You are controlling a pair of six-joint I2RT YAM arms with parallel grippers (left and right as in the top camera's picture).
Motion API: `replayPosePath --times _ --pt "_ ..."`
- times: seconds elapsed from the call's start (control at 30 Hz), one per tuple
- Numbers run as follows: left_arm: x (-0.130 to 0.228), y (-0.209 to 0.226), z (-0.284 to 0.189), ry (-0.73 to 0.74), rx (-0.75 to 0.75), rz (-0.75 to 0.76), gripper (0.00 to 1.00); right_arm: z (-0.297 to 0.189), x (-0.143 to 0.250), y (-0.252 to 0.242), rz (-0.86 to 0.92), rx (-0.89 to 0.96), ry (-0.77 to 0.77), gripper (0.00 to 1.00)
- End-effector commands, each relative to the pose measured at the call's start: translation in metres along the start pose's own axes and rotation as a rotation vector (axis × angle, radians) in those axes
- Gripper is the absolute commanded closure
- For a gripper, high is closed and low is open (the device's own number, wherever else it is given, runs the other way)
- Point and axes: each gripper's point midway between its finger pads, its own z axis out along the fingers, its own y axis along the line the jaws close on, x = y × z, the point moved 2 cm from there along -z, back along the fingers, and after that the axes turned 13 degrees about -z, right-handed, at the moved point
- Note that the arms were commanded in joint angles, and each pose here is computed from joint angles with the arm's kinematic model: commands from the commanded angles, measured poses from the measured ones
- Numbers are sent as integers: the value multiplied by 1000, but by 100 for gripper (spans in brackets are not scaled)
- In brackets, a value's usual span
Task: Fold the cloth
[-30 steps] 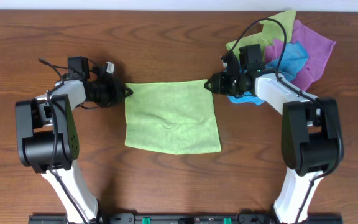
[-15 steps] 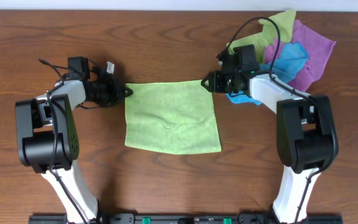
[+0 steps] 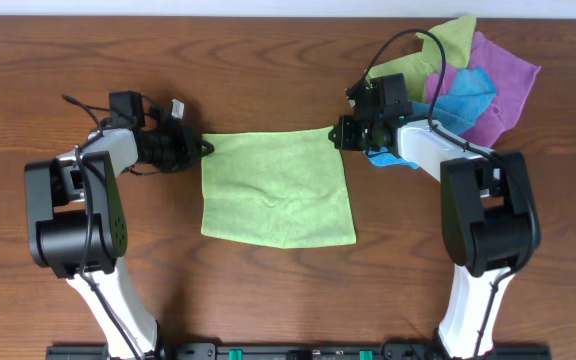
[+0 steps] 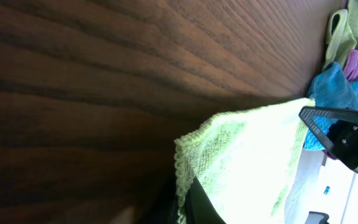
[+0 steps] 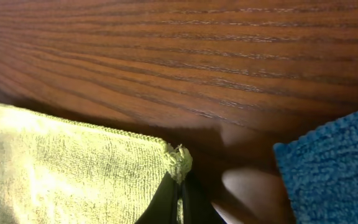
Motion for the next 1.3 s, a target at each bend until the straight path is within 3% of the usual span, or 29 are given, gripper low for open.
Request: replayPosePath --times 0.0,0.13,0.3,0.6,0.93,1.27 --pt "-1 -4 -1 5 9 27 94 2 -6 11 5 -63 -4 98" --pt "-3 -26 -19 -34 28 74 94 -15 -35 30 5 -159 -36 99" --pt "2 -81 -66 -129 72 189 94 -61 -72 57 -45 -148 -41 99" --pt "49 -136 -131 -190 96 299 94 -132 -71 99 -81 -106 -7 99" --pt "148 -172 -215 -315 61 427 94 -255 -34 166 -198 1 -71 99" --pt "261 -162 -257 -348 73 461 95 -349 40 231 -282 -74 -119 99"
